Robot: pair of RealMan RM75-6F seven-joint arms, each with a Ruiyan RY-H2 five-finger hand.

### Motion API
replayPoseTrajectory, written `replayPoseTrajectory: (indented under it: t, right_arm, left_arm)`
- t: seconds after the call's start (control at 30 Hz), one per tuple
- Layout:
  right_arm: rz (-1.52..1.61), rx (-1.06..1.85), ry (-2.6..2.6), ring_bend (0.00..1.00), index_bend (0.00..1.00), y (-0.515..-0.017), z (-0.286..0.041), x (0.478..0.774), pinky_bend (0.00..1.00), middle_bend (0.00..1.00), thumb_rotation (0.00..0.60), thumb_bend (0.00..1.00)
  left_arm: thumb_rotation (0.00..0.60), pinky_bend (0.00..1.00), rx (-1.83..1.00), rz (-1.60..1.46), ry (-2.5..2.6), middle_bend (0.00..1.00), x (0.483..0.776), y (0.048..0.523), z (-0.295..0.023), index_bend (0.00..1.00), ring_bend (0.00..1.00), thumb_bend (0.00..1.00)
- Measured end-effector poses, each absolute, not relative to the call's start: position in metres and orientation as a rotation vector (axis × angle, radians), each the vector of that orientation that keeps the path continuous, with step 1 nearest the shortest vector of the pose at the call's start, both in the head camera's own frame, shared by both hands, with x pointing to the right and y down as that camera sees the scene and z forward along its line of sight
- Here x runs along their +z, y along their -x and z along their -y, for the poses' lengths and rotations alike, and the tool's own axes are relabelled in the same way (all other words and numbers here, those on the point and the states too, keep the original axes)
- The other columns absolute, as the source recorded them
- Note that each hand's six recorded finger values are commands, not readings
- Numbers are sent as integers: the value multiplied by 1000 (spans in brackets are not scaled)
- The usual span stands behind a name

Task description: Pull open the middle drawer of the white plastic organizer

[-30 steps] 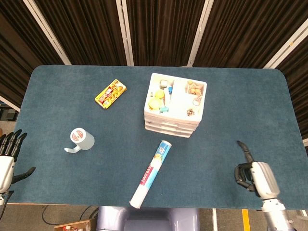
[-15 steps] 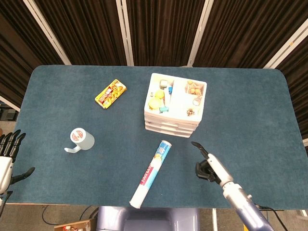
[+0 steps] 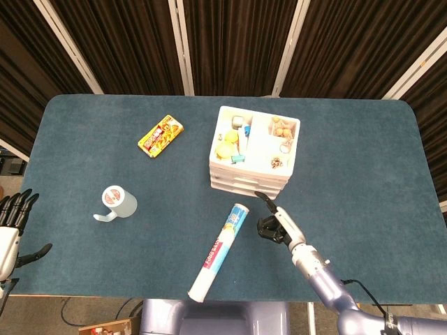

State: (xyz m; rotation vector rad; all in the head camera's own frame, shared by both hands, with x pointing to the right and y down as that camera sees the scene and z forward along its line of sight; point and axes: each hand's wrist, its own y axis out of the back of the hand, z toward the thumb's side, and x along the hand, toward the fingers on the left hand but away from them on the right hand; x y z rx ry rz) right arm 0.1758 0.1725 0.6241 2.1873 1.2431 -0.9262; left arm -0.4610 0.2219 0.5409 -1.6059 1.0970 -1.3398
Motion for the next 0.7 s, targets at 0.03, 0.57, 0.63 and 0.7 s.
replayPoseTrajectory:
  t: [0.03, 0.57, 0.63, 0.7]
  right_arm:
    - [-1249, -913, -2178, 892, 0, -174, -171, 625, 972, 950, 600, 780]
    - [-1283, -796, -2074, 892, 0, -143, -156, 643, 972, 950, 600, 795]
    - [-1296, -778, -2064, 891, 0, -140, -153, 644, 972, 950, 600, 795]
    - [-1318, -761, -2055, 890, 0, -138, -150, 644, 972, 949, 600, 795]
  left_arm:
    - [600, 39, -1341, -1098, 1608, 0, 541, 461, -222, 0, 0, 0]
    - [600, 39, -1340, -1109, 1640, 0, 543, 462, -218, 0, 0, 0]
    - [600, 39, -1336, -1109, 1641, 0, 542, 462, -218, 0, 0, 0]
    - [600, 39, -1334, -1110, 1641, 0, 542, 462, -218, 0, 0, 0]
